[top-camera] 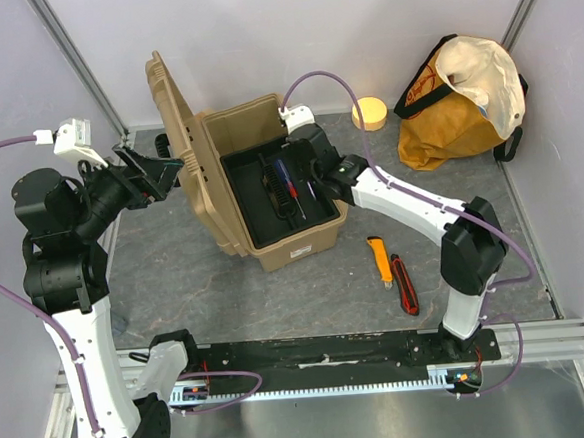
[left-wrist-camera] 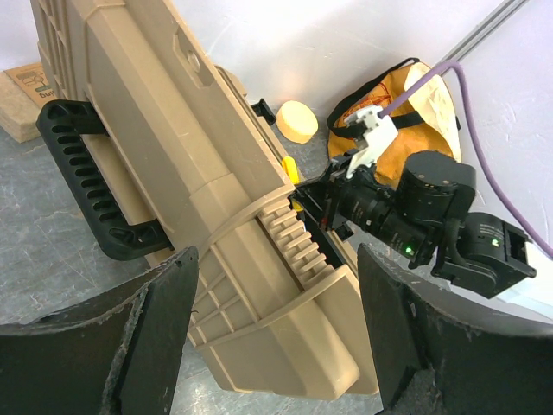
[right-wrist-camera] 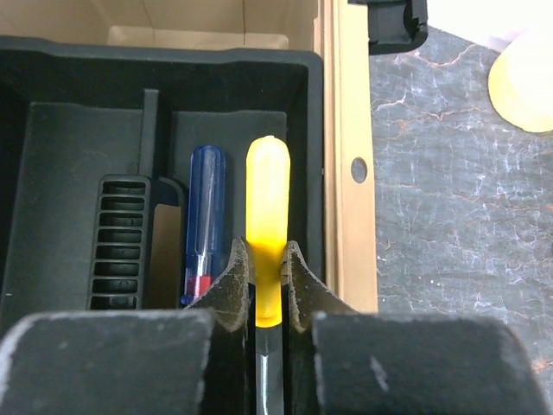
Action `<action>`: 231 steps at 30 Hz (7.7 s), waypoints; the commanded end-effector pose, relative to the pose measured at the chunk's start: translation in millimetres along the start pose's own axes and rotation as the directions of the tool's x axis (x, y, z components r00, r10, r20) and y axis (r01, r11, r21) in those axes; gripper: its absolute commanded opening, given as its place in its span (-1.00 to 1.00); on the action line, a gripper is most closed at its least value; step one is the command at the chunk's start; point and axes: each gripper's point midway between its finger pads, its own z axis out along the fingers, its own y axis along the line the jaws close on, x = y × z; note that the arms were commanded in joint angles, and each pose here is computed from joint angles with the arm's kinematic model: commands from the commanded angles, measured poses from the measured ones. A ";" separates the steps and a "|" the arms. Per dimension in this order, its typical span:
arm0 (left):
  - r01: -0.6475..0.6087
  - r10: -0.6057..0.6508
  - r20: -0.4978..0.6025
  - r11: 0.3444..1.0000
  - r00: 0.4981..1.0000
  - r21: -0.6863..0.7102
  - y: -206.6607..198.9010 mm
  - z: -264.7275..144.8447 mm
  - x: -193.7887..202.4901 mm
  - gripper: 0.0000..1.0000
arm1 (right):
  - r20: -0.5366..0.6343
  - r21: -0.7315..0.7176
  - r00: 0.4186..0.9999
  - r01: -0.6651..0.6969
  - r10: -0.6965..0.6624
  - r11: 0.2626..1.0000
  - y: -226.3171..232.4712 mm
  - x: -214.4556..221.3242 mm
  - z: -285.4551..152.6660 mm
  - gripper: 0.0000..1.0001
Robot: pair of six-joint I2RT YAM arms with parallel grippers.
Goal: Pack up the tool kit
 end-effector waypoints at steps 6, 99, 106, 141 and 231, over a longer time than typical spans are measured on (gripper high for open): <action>-0.051 0.049 0.044 0.998 0.998 0.025 -8.6 -4.0 -11.4 0.60 | -0.036 0.017 0.999 0.015 -0.014 1.000 3.6 10.9 14.4 -0.68; -0.049 0.048 0.032 0.998 0.998 0.033 -8.3 -5.6 -3.1 0.61 | -0.023 0.543 0.840 -0.445 0.542 0.712 -188.5 167.6 -168.4 -0.90; -0.045 0.044 0.030 0.998 0.999 0.036 -8.5 -5.0 -3.2 0.61 | 0.184 0.323 0.844 -0.536 0.504 0.780 -183.4 34.0 -180.5 -0.87; -0.035 0.034 0.018 0.999 0.999 0.040 -8.9 -6.1 1.0 0.61 | 0.023 -0.382 0.981 -0.168 0.191 0.909 147.1 -38.6 -36.9 -0.84; -0.049 0.049 0.035 0.998 0.998 0.024 -11.6 -14.9 -0.9 0.60 | -0.418 0.303 0.762 -0.398 0.496 0.866 -89.6 287.1 -115.9 0.26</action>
